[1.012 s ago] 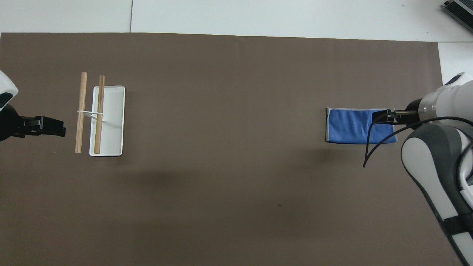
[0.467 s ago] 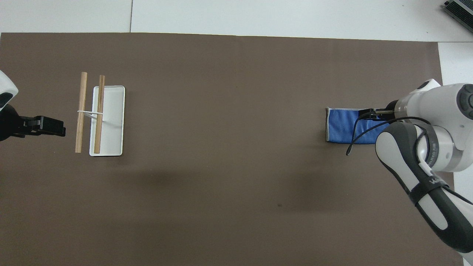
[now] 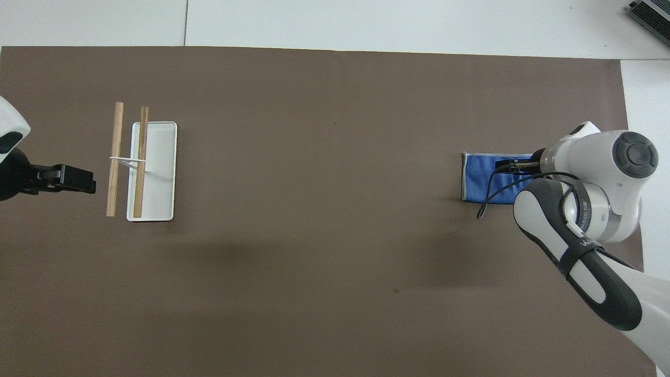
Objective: Right arm passes towel to left arm to hang
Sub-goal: 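Move the right gripper over the blue towel and lower onto it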
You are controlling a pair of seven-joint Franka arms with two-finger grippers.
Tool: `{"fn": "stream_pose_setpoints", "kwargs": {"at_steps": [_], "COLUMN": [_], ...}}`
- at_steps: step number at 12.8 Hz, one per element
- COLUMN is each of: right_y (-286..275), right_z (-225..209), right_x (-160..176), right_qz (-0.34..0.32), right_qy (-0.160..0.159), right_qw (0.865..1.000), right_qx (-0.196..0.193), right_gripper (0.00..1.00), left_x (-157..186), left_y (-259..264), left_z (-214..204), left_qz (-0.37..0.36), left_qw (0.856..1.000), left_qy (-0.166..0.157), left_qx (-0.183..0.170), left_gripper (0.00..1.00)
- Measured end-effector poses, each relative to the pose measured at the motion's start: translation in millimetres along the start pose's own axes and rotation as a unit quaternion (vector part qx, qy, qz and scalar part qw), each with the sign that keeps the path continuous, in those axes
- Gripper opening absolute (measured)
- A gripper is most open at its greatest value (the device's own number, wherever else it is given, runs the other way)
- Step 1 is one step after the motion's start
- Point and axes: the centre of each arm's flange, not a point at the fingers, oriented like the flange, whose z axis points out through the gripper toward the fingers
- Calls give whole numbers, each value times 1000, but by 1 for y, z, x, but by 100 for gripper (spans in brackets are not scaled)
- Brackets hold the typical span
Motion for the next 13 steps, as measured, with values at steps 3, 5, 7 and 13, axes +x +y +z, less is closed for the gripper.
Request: {"fn": "stream_pose_setpoints", "kwargs": {"at_steps": [3,5,7,13], "right_y": [6,6,6,5], "right_z": [13,16,19,16], "right_x": [-3,-4,-7,-6], "right_qz": [-1,-7,-8,-10], "right_qy": [-9,-12,-15,-12], "right_qw": [1000,1000,1000,1000], "right_qx": [0,0,1,1], "right_gripper": [100,100,100,78], "left_x": [0,0,0,1], "left_y": [-12,-12,-10,-9], "left_z": [0,0,0,-1], "left_qz": [-11,-12,-9,-8], "left_qw": [1000,1000,1000,1000], "left_qy": [0,0,1,4], "left_qx": [0,0,0,0], "left_gripper": [100,100,100,100]}}
